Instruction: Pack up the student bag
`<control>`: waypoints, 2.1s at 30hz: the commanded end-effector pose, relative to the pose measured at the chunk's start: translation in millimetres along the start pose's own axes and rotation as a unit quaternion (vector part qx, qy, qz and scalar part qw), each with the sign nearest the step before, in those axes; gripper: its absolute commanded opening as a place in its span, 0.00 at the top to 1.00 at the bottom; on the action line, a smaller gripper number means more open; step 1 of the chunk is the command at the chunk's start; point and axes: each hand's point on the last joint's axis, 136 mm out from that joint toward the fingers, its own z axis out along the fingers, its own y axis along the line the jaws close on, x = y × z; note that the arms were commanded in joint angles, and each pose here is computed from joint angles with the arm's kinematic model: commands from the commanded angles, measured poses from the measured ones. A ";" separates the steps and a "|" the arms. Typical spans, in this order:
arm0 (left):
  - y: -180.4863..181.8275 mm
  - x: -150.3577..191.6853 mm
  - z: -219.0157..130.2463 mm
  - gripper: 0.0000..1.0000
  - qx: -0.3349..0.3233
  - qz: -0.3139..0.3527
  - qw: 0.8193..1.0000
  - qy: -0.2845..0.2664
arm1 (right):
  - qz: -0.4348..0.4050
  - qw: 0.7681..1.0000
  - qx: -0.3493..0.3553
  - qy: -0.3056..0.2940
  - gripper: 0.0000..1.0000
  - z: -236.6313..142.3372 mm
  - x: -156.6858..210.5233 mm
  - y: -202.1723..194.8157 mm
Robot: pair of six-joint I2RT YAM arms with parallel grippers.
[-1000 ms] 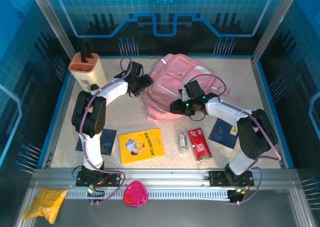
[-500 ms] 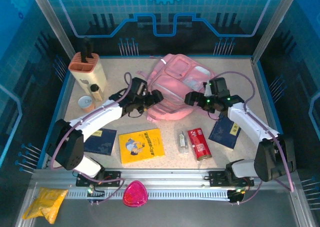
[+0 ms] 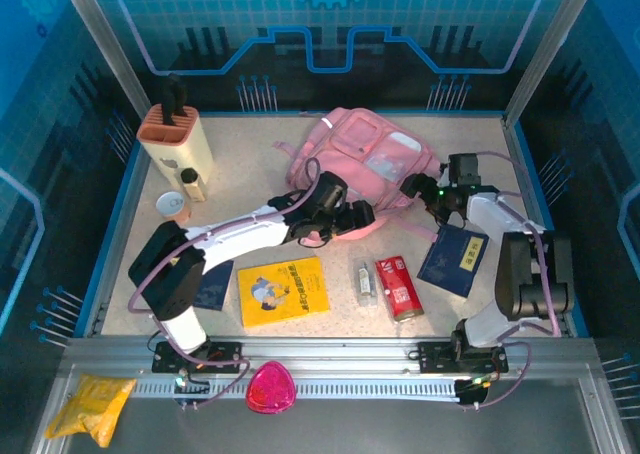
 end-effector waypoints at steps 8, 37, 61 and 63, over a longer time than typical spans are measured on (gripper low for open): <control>-10.9 9.3 35.4 0.19 0.012 0.032 0.999 0.032 | 0.024 1.000 -0.013 -0.006 0.33 41.6 -30.9 -9.4; 102.7 -86.7 -8.2 0.26 -0.131 0.067 0.987 -0.067 | -0.031 0.992 -0.115 0.034 1.00 -9.7 27.9 91.6; 20.3 -26.9 -95.4 0.31 -0.042 0.137 0.984 -0.109 | 0.073 0.986 -0.147 -0.020 1.00 -23.0 60.5 103.6; 5.9 -12.7 -85.7 0.34 -0.023 0.157 0.982 -0.104 | 0.078 0.986 -0.149 -0.013 1.00 -23.2 62.4 104.3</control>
